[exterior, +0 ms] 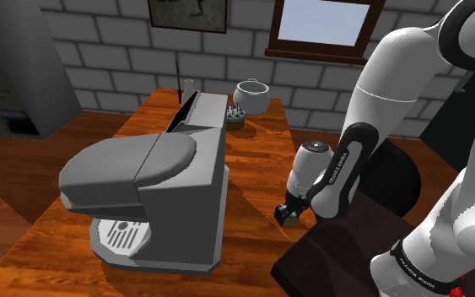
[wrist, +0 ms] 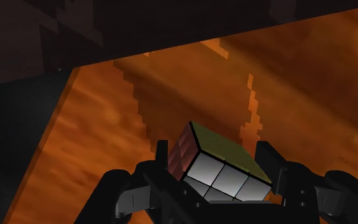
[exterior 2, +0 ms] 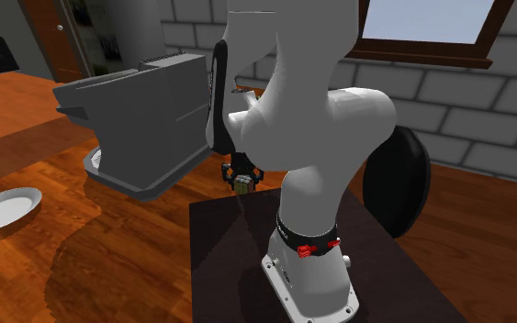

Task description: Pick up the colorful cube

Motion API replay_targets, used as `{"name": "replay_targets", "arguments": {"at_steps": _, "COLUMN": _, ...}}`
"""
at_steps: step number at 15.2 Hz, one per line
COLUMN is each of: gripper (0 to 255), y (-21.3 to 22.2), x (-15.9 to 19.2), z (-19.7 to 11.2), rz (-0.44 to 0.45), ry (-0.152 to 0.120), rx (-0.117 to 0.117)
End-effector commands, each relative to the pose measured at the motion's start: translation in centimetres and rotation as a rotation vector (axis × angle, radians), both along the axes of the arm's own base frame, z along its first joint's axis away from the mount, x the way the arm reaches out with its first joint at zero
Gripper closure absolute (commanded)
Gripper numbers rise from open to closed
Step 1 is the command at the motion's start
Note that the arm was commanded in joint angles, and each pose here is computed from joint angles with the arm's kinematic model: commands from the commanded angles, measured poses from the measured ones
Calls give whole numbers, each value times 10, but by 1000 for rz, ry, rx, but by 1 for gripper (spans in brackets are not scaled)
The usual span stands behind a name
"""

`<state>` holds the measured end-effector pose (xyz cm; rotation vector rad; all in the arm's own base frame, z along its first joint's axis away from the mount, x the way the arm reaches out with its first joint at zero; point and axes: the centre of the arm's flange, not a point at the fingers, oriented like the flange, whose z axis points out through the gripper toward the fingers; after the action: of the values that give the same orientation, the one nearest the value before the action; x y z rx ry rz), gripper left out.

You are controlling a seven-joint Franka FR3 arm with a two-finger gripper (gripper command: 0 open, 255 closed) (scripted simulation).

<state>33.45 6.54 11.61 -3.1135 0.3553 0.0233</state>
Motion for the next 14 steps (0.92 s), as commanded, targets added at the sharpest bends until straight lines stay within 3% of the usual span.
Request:
{"name": "replay_targets", "arguments": {"at_steps": 1, "gripper": 255, "y": 0, "x": -1, "z": 5, "rz": 1, "ry": 4, "rx": -1}}
{"name": "replay_targets", "arguments": {"at_steps": 14, "gripper": 255, "y": 0, "x": -1, "z": 74, "rz": 1, "ry": 4, "rx": -1}}
